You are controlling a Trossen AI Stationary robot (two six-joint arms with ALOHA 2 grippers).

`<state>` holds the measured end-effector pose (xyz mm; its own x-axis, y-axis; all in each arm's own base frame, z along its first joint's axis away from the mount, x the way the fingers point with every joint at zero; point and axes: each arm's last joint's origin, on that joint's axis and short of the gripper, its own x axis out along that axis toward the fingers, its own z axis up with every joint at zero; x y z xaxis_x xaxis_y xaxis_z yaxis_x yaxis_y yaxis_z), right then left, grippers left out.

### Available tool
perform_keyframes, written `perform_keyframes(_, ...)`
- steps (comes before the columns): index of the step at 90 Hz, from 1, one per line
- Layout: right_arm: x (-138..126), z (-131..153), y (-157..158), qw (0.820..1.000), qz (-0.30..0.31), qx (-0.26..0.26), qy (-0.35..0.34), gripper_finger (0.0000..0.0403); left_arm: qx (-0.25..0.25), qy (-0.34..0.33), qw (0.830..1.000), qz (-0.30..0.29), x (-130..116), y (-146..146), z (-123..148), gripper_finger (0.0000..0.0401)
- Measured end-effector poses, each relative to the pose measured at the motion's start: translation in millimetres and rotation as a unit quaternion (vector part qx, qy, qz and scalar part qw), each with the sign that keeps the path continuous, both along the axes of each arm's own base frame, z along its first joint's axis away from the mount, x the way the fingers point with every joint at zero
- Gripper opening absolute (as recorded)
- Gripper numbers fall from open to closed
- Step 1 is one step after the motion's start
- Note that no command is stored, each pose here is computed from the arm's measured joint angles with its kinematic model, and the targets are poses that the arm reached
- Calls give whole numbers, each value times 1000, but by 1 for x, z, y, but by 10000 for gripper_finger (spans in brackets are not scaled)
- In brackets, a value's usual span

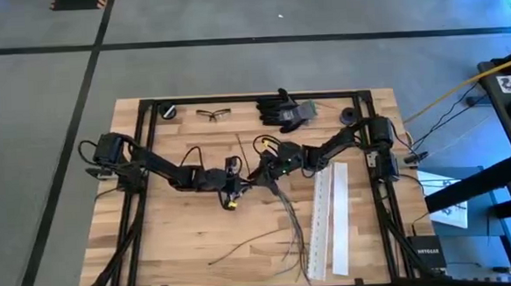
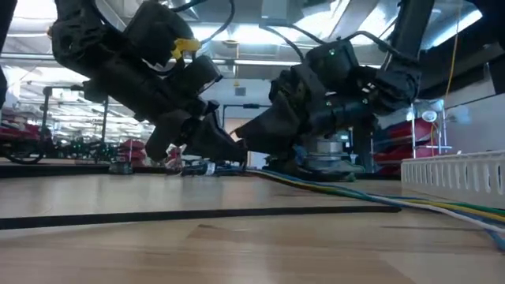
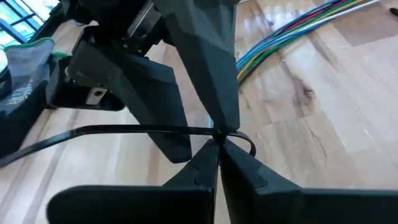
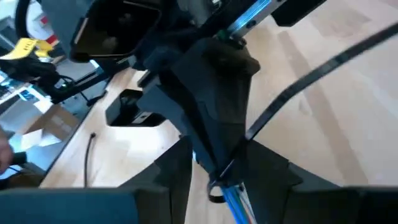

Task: Ziptie cables
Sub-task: Wrap the top zip tie on the cables

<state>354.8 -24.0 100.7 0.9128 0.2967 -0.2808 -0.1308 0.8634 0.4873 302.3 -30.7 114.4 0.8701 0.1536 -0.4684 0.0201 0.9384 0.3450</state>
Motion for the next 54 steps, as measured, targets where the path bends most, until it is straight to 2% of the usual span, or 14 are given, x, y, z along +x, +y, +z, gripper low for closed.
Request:
perform_keyframes(17, 1, 0, 2, 997, -5, -70, -16, 11, -2, 2, 1000, 1, 0, 0, 0, 0)
perform_keyframes(34, 1, 4, 1, 990, -41, -137, -20, 1, 26, 56, 998, -14, -5, -3, -8, 0)
perform_keyframes(54, -6, 39, -8, 976, -58, -205, -33, 0, 45, 81, 995, -34, -10, -14, -12, 0)
